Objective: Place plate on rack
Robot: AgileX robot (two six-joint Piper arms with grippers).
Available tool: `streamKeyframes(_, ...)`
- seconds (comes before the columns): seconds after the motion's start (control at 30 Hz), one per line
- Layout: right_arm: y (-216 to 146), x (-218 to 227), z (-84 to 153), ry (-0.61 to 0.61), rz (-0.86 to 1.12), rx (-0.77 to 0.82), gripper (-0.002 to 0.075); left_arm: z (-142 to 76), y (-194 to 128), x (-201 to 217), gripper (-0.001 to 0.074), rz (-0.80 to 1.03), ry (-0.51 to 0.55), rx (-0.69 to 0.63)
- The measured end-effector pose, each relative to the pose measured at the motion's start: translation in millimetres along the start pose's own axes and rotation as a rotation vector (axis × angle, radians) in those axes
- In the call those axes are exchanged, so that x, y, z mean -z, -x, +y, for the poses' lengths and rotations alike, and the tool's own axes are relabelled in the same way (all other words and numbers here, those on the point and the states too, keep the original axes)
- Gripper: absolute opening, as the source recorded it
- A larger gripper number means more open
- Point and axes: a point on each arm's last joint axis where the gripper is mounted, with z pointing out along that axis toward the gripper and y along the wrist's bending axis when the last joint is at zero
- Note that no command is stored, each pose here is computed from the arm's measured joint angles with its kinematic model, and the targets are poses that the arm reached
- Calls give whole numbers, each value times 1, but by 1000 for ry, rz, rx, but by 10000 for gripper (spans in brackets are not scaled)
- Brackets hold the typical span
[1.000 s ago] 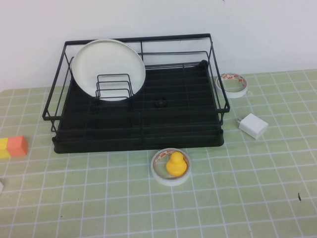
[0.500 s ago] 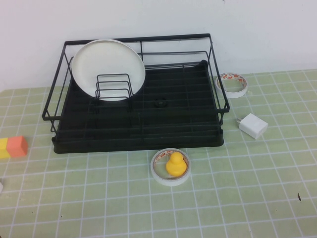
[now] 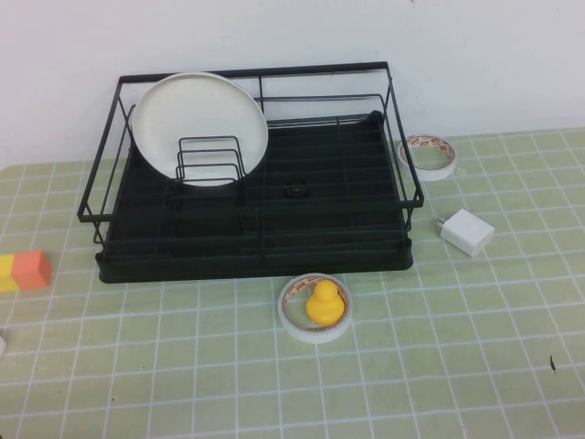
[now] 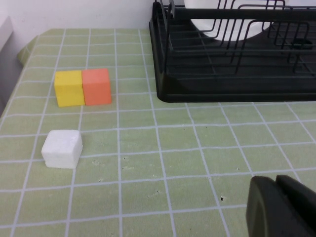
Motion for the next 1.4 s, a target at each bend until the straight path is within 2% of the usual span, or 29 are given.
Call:
streamKeyframes(0.8,-1,4,-1,-16,-25,-8,0,0,0,0,-1,0,-1,2)
streamKeyframes(0.93,-4,14,-8,-143,-104,-39,0,0,0,0,-1,0,-1,2)
streamKeyframes(1.23,-32,8,-29,-593,-366,-202,0,0,0,0,-1,0,-1,8)
streamKeyframes(1.3,-41,2,-31,-648,-401,-232,0,0,0,0,-1,0,-1,8)
streamKeyframes(1.4,-59,-12,-30,-666,-393,-265,0,0,0,0,-1,0,-1,8)
